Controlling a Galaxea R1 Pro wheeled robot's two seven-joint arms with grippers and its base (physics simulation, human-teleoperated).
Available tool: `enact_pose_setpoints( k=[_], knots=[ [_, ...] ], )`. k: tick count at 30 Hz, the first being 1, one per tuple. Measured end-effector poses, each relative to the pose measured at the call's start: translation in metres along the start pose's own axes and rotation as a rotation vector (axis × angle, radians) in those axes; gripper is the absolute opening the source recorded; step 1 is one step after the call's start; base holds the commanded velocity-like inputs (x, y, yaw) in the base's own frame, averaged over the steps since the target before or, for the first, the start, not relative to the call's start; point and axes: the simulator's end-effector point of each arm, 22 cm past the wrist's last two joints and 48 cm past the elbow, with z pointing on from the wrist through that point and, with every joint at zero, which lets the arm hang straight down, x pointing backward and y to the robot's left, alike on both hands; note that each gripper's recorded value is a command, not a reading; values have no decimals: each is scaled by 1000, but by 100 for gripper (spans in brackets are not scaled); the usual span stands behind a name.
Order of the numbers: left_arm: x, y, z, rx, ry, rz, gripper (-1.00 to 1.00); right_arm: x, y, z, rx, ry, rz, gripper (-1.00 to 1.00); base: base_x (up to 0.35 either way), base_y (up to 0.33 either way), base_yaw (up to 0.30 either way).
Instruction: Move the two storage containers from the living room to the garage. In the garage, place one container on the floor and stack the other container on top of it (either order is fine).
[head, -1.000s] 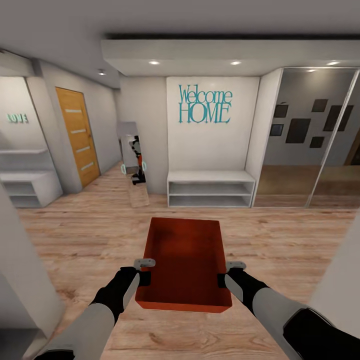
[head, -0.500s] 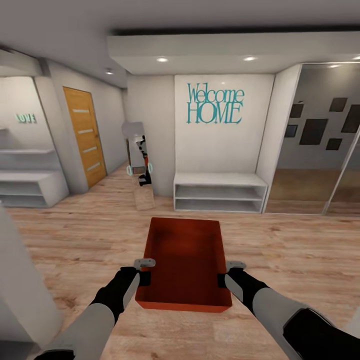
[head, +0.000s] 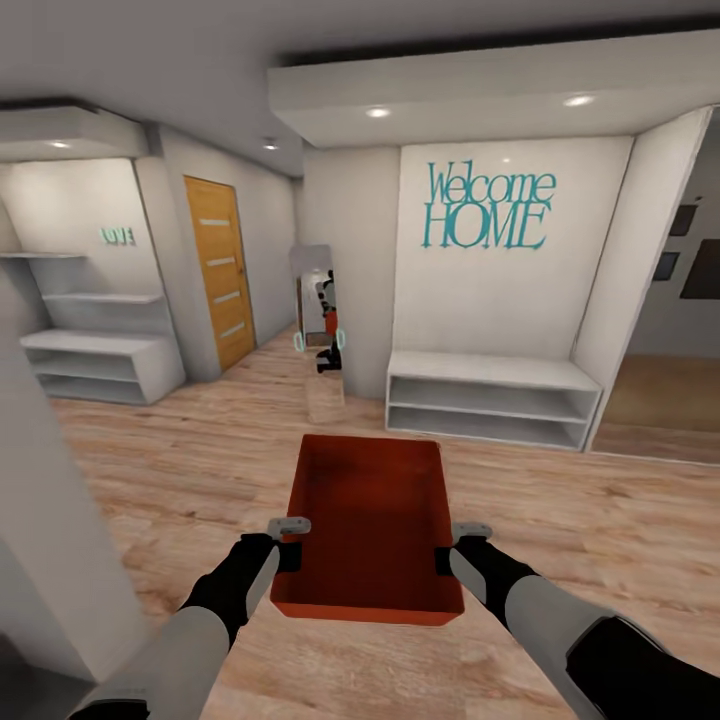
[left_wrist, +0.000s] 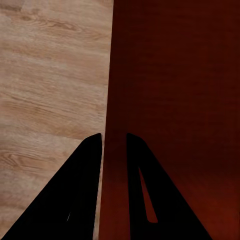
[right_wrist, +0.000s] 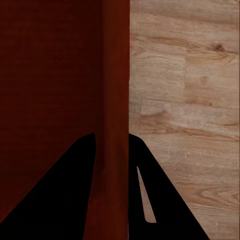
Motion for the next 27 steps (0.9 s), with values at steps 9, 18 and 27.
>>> enact_pose_setpoints(
  k=[9,18,27],
  knots=[
    [0,-1,0,-1,0,2,-100,0,0,0,-1,0,0,-100,322,0,249],
    [0,-1,0,0,0,2,-100,0,-1,0,0,0,1,-100,322,0,21],
    [0,-1,0,0,0,2,-100,0,-1,0,-1,0,1,-100,322,0,0]
  ],
)
